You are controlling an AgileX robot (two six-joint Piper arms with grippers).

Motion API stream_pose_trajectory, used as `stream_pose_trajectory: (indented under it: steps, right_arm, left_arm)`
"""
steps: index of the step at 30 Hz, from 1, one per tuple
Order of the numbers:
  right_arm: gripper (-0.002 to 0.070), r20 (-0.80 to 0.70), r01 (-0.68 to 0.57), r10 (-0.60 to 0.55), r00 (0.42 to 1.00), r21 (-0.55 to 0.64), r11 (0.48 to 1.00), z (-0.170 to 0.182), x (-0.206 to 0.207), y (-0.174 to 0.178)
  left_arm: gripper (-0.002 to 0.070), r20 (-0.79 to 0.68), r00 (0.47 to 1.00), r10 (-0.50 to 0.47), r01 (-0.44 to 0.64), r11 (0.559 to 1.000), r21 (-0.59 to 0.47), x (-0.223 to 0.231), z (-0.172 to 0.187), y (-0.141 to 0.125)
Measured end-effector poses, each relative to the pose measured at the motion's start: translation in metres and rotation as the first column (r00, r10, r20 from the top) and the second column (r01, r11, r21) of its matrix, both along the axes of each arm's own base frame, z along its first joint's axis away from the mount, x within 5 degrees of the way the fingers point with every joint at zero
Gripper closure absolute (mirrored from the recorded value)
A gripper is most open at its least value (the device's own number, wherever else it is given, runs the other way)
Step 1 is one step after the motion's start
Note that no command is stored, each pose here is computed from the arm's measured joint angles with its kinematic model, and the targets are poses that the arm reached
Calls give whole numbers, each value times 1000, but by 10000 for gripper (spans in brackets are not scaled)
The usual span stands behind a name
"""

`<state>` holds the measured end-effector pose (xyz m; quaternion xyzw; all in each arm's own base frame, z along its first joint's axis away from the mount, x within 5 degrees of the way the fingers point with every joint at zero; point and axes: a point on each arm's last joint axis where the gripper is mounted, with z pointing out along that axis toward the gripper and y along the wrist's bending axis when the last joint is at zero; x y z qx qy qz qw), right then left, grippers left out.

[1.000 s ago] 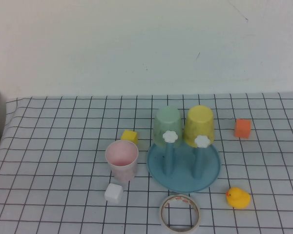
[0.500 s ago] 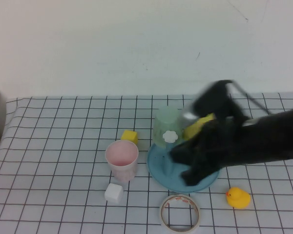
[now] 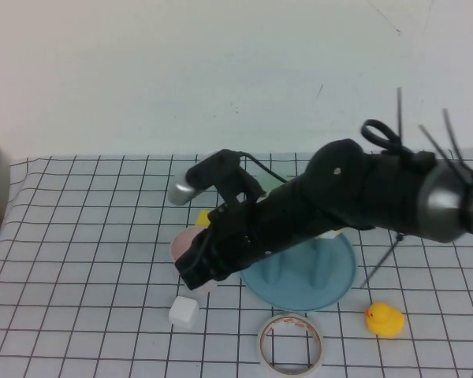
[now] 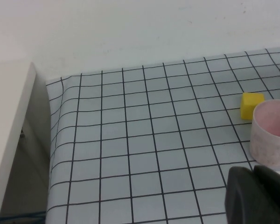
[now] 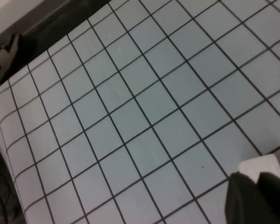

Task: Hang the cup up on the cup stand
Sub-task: Pick up the cup from the table

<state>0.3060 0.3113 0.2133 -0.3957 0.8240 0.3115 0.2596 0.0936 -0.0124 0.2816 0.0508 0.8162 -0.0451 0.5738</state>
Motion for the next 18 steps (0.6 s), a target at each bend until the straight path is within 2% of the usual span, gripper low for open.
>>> stream_pose_trajectory:
  steps: [4,10,14,18]
  right_arm:
    - [529,-47,9,-9,999,-18,1000,-9,11,10]
    - [280,-108,90,-108,988,-156,984,-15,24,10]
    - [232,-130,198,-227,965,-204,959,-17,31,5]
    - [223,-191,343,-377,906,-188,920,-23,40,2]
  left_arm:
    - [676,0,1000,0,0,1000,-2,0,0,0]
    - [676,2,1000,0,0,1000,-4,0,0,0]
    - [676,2,1000,0,0,1000,-7,0,0,0]
    - [676,2,1000,0,0,1000,-9,0,0,0]
